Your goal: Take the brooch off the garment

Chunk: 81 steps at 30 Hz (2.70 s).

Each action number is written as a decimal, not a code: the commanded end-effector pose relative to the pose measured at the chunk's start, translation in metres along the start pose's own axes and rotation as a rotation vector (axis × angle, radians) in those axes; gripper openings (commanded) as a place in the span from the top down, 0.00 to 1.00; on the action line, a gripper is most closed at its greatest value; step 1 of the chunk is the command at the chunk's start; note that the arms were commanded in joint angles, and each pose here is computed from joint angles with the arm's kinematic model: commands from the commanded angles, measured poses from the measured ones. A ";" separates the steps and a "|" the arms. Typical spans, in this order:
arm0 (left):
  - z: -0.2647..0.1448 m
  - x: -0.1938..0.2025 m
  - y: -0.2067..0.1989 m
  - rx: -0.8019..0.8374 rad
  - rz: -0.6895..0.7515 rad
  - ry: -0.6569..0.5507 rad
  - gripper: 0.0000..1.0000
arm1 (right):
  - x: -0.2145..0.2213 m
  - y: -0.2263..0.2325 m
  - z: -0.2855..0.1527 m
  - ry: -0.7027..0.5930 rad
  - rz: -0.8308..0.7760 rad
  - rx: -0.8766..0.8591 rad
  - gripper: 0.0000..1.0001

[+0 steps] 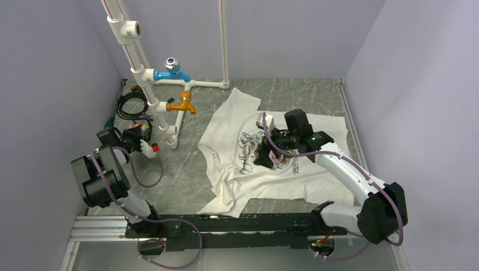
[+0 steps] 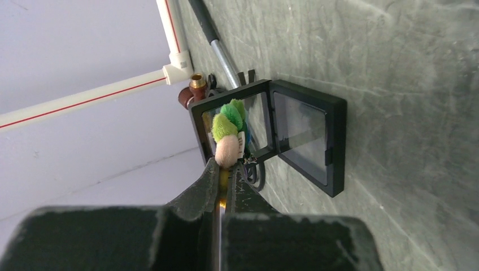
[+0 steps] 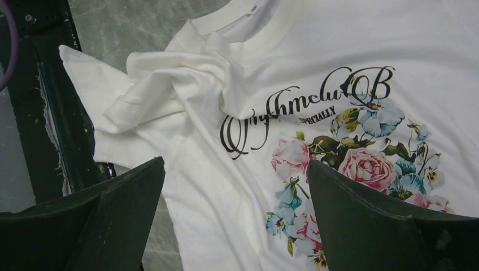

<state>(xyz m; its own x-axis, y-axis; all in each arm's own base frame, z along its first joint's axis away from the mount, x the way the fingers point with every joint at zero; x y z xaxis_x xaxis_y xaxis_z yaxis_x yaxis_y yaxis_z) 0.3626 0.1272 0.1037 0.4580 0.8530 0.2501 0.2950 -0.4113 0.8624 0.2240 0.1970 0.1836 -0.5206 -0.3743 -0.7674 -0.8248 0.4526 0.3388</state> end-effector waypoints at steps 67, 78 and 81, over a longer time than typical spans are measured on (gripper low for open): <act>-0.121 -0.146 0.008 0.486 -0.672 -0.288 0.01 | -0.009 -0.039 -0.009 -0.069 0.183 -0.010 0.00; -0.075 -0.202 0.033 0.663 -0.787 -0.279 0.02 | -0.003 -0.060 -0.012 -0.089 0.320 0.012 0.00; -0.052 -0.211 0.057 0.666 -0.765 -0.275 0.04 | -0.003 -0.070 -0.015 -0.097 0.360 0.038 0.00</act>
<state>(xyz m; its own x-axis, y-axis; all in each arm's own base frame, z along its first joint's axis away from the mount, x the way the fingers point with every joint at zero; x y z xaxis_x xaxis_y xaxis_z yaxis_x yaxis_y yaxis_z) 0.2054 -0.0368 0.1063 0.1922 0.8716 -0.4510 0.9541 -0.0583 0.2939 0.2643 0.1568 0.1565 -0.7588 -0.1651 -0.6300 -0.5928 0.5756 0.5632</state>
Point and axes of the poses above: each gripper's point midway between its finger pads, its own z axis out along the fingers, its own y axis along the line the jaws close on, x = y × z, the point moved 4 cm from there along -z, back along the fingers, and after that the axes turned 15 degrees about z, right-handed, at the moved point
